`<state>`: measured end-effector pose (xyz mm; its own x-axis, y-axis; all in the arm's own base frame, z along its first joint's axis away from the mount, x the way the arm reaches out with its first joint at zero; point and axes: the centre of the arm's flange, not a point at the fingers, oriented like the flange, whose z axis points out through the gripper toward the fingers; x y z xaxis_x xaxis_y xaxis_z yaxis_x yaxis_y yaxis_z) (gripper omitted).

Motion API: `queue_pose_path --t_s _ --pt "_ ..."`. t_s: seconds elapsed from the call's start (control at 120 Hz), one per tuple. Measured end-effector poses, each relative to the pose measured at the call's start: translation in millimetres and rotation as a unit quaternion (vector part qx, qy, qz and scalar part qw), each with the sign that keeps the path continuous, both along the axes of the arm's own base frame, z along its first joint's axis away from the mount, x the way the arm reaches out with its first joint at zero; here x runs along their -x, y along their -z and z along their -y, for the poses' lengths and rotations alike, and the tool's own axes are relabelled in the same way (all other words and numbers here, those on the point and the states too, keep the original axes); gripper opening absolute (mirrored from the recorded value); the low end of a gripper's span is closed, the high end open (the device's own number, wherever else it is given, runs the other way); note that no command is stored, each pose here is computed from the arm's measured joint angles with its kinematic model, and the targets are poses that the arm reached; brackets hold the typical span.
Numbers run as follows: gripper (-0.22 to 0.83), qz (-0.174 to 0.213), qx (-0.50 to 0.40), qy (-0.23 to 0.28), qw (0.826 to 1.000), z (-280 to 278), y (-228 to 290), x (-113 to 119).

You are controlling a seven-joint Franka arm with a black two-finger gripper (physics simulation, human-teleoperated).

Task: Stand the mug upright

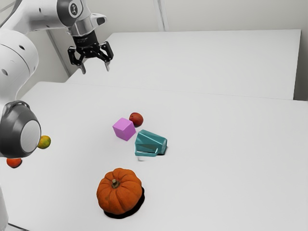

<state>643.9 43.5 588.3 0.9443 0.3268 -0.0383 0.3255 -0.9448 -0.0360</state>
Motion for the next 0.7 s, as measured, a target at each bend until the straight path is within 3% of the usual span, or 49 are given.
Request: queue_pose_path --t_s 0.175,0.308,0.5,0.7 --pt "0.62 -0.003 -0.001 -0.006 1.000 -2 0 1" --pt "0.61 -0.017 0.012 0.021 1.000 32 16 1" --pt "0.62 -0.056 0.080 0.021 0.995 29 86 36" --pt "0.62 -0.026 0.133 0.029 0.990 31 141 55"
